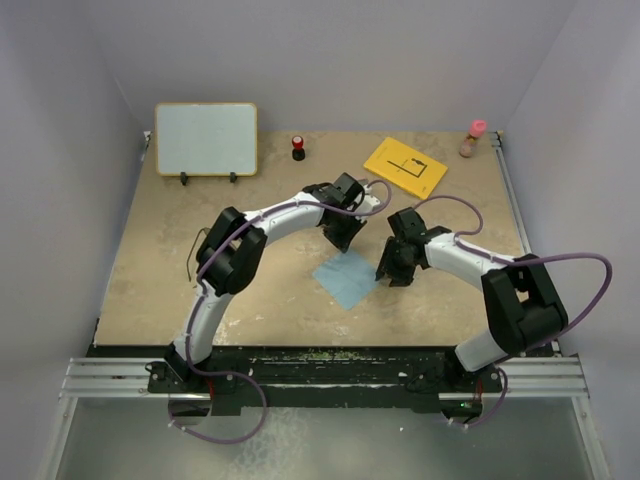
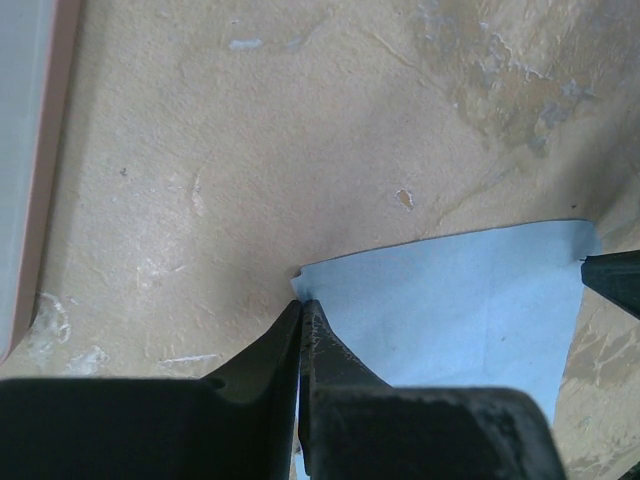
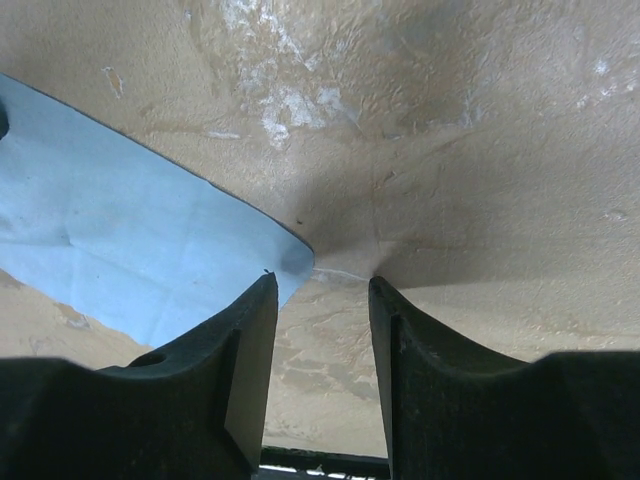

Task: Organize the sunglasses
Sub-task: Move the glasses cleaning cloth to the center of the board, then fold the glasses cleaning cloth at the center of the board.

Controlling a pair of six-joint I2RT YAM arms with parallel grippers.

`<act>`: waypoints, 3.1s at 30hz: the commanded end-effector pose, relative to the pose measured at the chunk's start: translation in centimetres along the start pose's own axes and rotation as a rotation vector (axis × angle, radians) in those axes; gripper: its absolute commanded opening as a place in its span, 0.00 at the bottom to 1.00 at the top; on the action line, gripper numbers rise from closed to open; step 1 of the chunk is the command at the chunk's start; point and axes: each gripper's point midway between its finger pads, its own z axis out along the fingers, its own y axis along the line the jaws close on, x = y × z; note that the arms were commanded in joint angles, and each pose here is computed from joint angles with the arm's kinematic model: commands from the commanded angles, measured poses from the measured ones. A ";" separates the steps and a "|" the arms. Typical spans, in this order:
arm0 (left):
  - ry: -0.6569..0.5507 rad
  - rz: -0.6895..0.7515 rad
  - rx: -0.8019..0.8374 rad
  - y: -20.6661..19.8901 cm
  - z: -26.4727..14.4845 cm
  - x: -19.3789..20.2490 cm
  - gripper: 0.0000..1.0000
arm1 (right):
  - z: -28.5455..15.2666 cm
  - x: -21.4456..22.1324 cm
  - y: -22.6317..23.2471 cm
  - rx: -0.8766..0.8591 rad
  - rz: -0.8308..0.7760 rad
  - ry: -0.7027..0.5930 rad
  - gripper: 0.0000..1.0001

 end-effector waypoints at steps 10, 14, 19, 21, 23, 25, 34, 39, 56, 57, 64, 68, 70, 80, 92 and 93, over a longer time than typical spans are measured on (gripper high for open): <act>0.012 -0.031 0.001 0.2 -1.3 0.1 0.04 | 2.0 -0.7 2.6 -0.049 -0.045 0.007 0.44; 0.017 -0.032 -0.001 0.3 -1.4 0.2 0.04 | 2.8 0.0 2.2 -0.034 -0.048 0.034 0.38; 0.018 -0.044 0.001 0.6 -1.4 0.3 0.04 | 3.1 0.5 1.3 -0.007 -0.049 0.039 0.30; 0.020 -0.047 0.004 0.7 -1.4 0.4 0.04 | 3.2 0.3 1.3 0.000 -0.049 0.038 0.18; 0.020 -0.047 0.003 0.7 -1.4 0.4 0.04 | 3.1 0.0 1.4 0.009 -0.051 0.031 0.03; 0.015 -0.048 0.002 0.8 -1.5 0.2 0.04 | 2.8 -0.9 1.6 0.020 -0.060 0.006 0.00; -0.052 -0.092 -0.014 2.5 -4.3 -1.7 0.04 | 0.7 -6.1 5.3 0.013 -0.134 -0.083 0.00; -0.093 -0.151 -0.036 4.9 -6.5 -2.2 0.04 | 0.1 -8.9 7.5 0.016 -0.189 -0.115 0.00; -0.147 -0.154 -0.026 5.6 -7.9 -3.1 0.04 | 0.1 -10.1 9.7 -0.055 -0.263 -0.123 0.00; -0.143 -0.156 -0.032 5.8 -7.5 -3.1 0.04 | 0.3 -10.0 9.6 -0.053 -0.262 -0.118 0.00; -0.056 -0.155 -0.037 6.9 -4.6 -2.6 0.28 | 1.3 -9.3 9.3 -0.053 -0.234 -0.096 0.00; -0.067 -0.144 -0.019 6.4 -4.1 -2.9 0.33 | 1.7 -9.0 9.0 -0.046 -0.227 -0.090 0.00; -0.051 -0.149 -0.008 6.0 -3.9 -2.6 0.33 | 1.8 -8.9 8.8 -0.038 -0.223 -0.089 0.00; -0.030 -0.188 -0.038 5.6 -2.4 -1.9 0.53 | 2.4 -8.9 8.6 -0.033 -0.212 -0.078 0.00; 0.007 -0.221 -0.070 6.2 0.4 -1.6 0.53 | 2.5 -9.1 8.1 -0.030 -0.201 -0.078 0.00; 0.006 -0.218 -0.069 6.1 0.4 -1.7 0.53 | 2.5 -9.1 8.1 -0.030 -0.200 -0.077 0.00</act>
